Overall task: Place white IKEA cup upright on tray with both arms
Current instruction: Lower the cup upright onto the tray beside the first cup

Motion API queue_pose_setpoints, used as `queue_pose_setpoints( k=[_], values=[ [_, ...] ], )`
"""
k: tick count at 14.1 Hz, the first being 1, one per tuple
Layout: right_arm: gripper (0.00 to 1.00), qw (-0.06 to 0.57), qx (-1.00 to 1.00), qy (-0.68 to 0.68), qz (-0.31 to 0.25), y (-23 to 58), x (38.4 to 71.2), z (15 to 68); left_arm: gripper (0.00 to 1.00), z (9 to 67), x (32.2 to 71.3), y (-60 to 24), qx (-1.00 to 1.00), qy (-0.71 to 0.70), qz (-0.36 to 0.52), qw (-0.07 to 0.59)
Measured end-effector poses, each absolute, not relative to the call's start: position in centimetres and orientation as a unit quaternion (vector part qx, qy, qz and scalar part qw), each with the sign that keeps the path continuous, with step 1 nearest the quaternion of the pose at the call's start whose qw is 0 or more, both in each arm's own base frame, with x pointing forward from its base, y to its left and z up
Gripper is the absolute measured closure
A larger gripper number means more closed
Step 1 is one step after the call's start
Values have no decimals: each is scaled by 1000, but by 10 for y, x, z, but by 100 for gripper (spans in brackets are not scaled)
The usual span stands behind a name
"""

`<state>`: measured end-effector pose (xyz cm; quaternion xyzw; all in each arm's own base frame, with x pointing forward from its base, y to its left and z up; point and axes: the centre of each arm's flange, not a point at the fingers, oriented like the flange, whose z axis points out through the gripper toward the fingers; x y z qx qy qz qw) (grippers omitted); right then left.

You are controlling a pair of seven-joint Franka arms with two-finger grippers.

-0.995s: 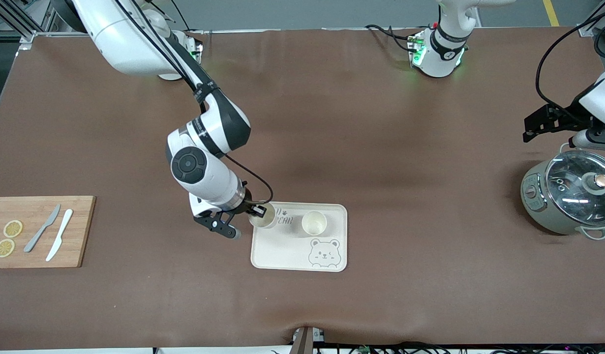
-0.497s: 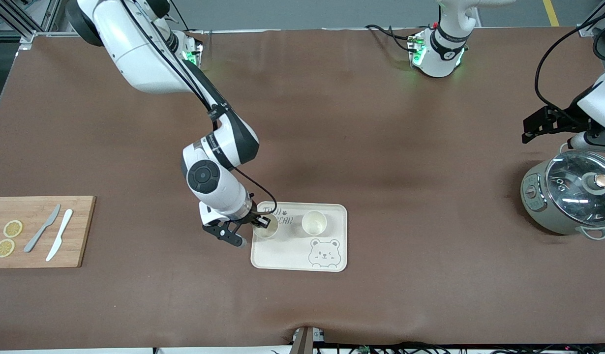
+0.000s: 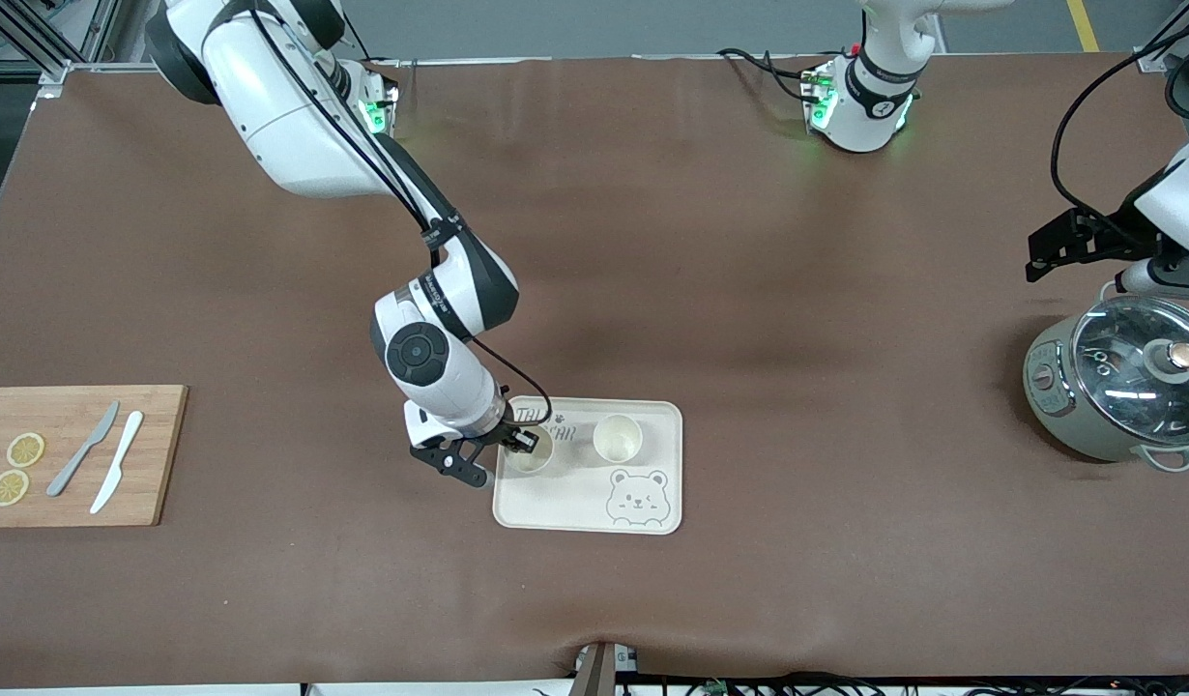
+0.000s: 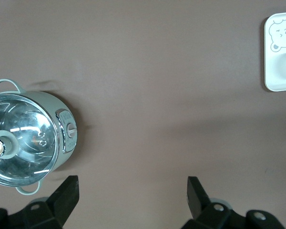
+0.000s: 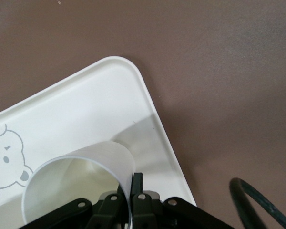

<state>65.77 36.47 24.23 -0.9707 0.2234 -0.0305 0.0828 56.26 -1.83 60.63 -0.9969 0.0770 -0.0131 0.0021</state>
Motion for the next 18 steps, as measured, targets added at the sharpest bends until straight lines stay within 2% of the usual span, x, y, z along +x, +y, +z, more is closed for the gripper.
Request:
queue_pose_setpoints(
  k=[13,15,18],
  values=[
    [95,76,-971,222,-42,369,656,224,0,606,563,-18,-997,77,-13,2],
    [80,75,-971,224,-44,366,658,224,0,606,563,-18,-997,77,-13,2],
    [47,71,-971,222,-48,365,659,225,0,606,563,-18,-997,77,-13,2]
  ],
)
